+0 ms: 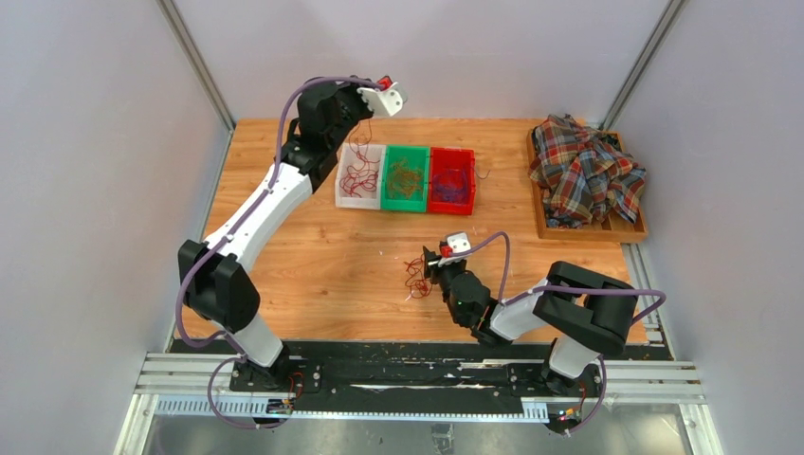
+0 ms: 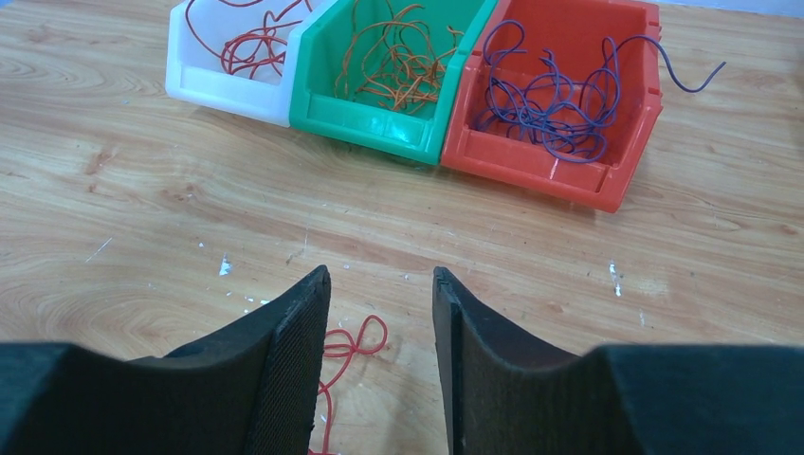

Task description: Untangle the cables

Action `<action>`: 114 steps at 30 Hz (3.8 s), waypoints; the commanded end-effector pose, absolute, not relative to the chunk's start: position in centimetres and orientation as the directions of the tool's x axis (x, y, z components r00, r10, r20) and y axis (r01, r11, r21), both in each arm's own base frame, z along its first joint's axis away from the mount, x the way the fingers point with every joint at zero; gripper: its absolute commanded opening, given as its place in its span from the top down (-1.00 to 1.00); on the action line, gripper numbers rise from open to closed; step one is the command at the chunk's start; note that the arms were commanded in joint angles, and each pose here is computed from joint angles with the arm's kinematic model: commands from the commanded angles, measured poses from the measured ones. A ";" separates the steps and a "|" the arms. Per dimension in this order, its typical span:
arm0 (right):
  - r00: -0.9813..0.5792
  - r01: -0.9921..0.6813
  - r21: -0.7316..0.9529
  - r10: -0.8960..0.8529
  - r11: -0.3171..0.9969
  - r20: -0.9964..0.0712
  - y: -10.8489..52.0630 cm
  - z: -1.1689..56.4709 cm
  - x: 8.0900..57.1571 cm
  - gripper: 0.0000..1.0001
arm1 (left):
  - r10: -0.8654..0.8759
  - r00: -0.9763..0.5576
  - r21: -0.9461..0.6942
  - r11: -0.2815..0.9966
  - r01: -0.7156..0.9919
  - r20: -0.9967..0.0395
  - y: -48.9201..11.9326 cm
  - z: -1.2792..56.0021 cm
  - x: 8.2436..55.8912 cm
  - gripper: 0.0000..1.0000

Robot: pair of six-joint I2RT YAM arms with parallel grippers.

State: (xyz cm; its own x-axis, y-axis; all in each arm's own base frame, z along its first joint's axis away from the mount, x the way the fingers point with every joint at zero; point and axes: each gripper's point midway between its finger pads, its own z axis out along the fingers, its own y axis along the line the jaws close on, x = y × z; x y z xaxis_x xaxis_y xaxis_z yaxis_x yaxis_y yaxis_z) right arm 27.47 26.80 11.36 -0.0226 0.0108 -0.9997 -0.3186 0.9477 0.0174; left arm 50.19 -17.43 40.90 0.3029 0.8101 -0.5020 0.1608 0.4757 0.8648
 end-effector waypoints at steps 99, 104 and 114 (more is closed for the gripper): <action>0.001 -0.213 0.179 0.184 0.960 -0.983 22.8 11.4 28.7 0.21 | 0.748 -0.211 0.354 0.518 0.779 -0.629 -16.8 18.5 49.0 -0.72; 0.003 -0.198 0.182 0.187 0.963 -0.982 22.6 11.4 28.8 0.19 | 0.748 -0.177 0.203 0.385 0.900 -0.639 -20.6 17.0 38.9 -0.72; 0.020 -0.148 0.268 0.274 0.952 -0.962 20.3 12.4 28.5 0.14 | 0.773 -0.223 -0.085 0.216 0.973 -0.594 -27.4 11.4 26.3 -0.67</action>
State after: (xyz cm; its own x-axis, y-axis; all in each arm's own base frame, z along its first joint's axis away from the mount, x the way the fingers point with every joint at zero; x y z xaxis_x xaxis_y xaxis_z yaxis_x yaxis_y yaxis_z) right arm 28.31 22.12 10.52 -0.0239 0.1754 -0.9842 -0.2028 0.9632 0.1766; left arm 28.92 -25.83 14.10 -0.1584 0.7613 -0.6287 0.9708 0.2363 0.0417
